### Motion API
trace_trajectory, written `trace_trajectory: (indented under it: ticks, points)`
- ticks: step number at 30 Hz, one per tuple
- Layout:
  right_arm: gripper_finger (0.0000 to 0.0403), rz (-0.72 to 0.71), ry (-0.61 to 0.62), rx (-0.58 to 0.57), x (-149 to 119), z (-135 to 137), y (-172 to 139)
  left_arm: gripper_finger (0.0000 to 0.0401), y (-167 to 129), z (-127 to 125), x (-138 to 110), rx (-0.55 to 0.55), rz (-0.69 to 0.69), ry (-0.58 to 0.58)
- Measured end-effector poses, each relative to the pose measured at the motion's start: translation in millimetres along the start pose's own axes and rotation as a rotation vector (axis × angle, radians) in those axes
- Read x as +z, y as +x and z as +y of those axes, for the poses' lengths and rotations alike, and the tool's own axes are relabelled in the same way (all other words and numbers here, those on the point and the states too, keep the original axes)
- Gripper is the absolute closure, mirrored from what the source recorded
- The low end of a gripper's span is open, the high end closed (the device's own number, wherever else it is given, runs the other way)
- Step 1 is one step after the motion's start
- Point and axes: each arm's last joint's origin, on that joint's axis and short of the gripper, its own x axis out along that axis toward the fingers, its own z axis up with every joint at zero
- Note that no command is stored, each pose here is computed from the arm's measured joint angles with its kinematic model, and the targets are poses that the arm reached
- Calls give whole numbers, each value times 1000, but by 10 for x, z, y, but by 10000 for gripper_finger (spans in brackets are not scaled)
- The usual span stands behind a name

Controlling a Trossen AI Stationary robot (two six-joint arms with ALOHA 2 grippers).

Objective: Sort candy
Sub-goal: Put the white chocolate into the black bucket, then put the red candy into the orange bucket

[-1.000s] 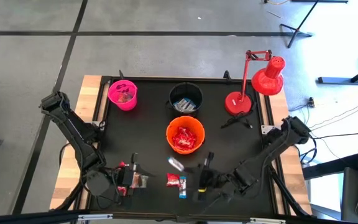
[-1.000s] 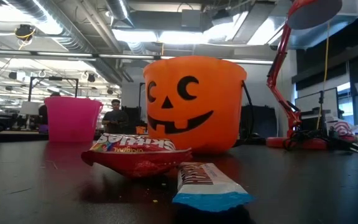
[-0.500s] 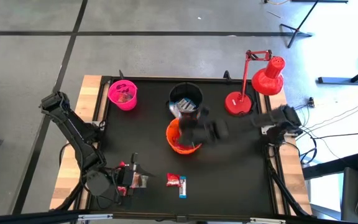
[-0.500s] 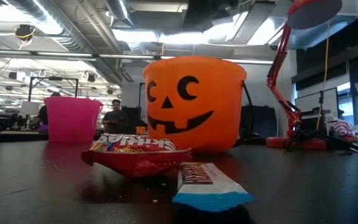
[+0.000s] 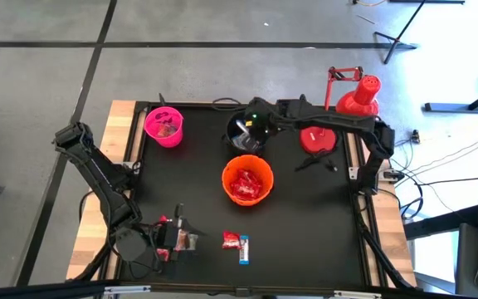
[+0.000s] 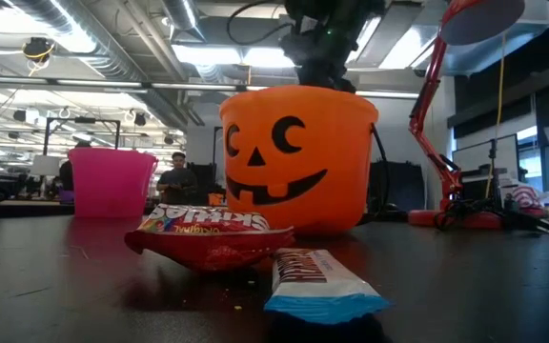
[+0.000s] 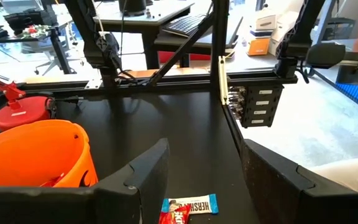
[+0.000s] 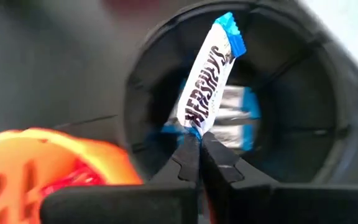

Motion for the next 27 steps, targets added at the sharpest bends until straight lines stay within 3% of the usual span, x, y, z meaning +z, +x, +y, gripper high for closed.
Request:
trace_trajectory:
  ticks: [5,12,18,23,27]
  points:
    - [374,17,-35,13,-29,48,-4,215,9,10,2,7,-1,-1]
    - [281,-11,-105,-90,-69,147,-19,215,12,14,3,9,-1,-4]
    - [227,-12,-108,-86,28,266,-397,215,13,15,4,8,0,-7]
    - [232,-120,-209,27,-3,784,-979,215,13,15,3,8,0,-7]
    - [245,-226,-345,131,-290,1383,-1340,215,13,14,3,6,0,-8]
